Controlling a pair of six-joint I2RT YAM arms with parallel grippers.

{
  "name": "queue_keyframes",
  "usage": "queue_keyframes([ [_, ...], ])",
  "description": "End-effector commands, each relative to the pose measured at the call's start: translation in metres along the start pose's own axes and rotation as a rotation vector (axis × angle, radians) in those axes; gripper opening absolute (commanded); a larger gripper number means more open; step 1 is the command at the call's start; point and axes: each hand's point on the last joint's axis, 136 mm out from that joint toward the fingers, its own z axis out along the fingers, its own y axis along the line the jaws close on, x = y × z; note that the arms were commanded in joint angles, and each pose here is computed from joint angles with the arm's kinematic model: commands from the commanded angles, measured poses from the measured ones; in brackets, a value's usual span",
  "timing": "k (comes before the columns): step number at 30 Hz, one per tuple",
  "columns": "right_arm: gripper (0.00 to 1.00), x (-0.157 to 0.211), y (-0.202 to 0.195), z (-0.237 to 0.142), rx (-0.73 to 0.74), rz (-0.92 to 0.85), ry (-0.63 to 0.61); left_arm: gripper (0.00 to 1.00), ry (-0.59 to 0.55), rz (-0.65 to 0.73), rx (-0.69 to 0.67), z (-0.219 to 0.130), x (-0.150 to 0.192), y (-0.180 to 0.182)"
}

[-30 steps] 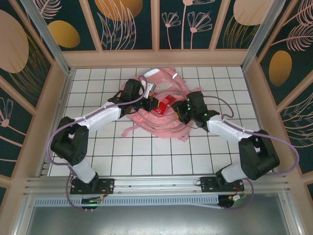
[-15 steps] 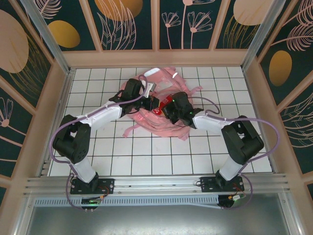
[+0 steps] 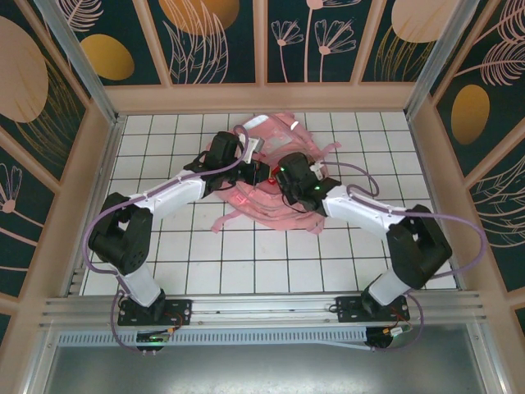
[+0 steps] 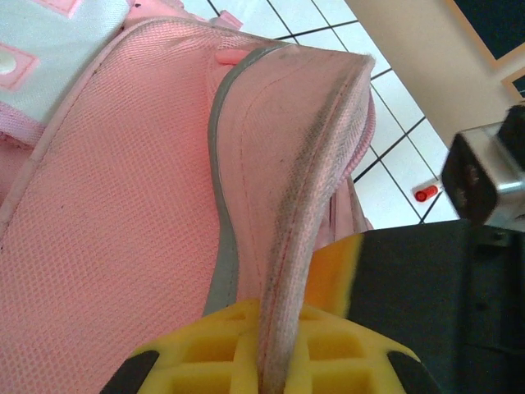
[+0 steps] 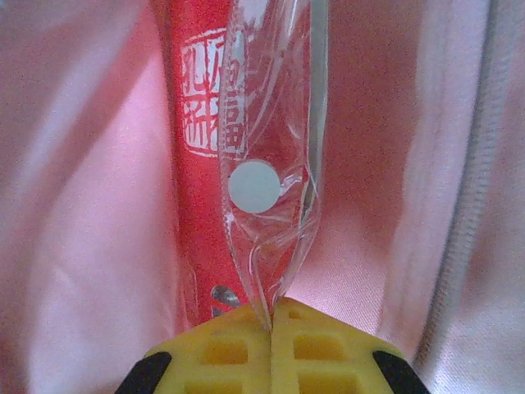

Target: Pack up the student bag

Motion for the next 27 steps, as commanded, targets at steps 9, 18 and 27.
queue_keyframes([
  [9, 0.38, 0.014, 0.049, 0.016, -0.276, -0.075, 0.132, 0.00, -0.130, 0.038, 0.074, -0.015, -0.033, -0.030],
  [18, 0.52, -0.036, -0.025, -0.046, -0.116, -0.222, 0.140, 0.00, -0.100, 0.050, 0.006, 0.005, -0.021, -0.005],
  [27, 0.58, -0.097, -0.048, -0.076, -0.108, -0.500, 0.066, 0.48, 0.162, 0.325, 0.230, 0.008, 0.027, -0.034],
])
